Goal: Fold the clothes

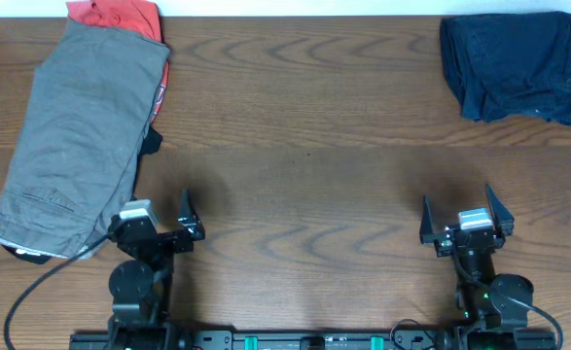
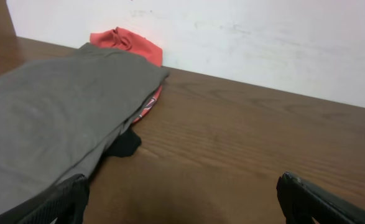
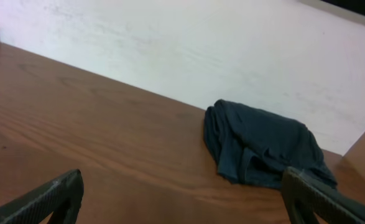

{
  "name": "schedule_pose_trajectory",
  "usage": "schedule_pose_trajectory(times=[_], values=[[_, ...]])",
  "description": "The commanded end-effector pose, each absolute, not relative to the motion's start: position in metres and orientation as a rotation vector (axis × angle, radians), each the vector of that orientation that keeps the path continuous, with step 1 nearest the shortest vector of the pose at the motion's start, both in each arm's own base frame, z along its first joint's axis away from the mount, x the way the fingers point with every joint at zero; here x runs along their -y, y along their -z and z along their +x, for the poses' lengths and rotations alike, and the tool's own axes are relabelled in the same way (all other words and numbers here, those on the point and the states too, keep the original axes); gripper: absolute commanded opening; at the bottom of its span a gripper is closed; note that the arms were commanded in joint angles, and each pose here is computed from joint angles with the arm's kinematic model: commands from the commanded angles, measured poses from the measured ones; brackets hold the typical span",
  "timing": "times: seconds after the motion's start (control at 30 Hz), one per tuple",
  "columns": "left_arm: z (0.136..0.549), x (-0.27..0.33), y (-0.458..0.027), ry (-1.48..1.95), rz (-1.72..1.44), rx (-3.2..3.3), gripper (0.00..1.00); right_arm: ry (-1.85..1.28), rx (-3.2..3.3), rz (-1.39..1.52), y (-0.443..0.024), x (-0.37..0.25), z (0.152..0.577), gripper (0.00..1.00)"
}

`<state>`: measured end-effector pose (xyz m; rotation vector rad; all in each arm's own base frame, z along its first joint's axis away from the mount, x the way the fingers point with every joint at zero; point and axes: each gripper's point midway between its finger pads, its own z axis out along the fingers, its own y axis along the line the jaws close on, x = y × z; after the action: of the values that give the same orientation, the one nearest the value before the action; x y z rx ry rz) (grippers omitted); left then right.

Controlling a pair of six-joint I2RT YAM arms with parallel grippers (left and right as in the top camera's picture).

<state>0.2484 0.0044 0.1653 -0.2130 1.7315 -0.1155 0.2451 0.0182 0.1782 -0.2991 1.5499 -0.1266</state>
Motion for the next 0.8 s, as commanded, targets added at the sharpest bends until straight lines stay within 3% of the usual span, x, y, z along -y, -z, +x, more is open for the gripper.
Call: schedule_pose_trajectory(times=[0.0, 0.37, 0.77], values=[[0.253, -0.004, -0.186, 0.096, -0.197, -1.737, 0.98, 0.082, -1.501, -0.32, -0.2, -0.028, 0.241, 0.99], [0.28, -0.003, -0.223, 0.037, -0.156, -1.932, 0.98, 0.023, -1.612, -0.333, -0.226, -0.033, 0.251, 0.99], [0.306, -0.002, -0.264, -0.042, -0.066, -2.209, 0.98, -0.178, -1.876, -0.453, -0.263, -0.061, 0.312, 0.99]])
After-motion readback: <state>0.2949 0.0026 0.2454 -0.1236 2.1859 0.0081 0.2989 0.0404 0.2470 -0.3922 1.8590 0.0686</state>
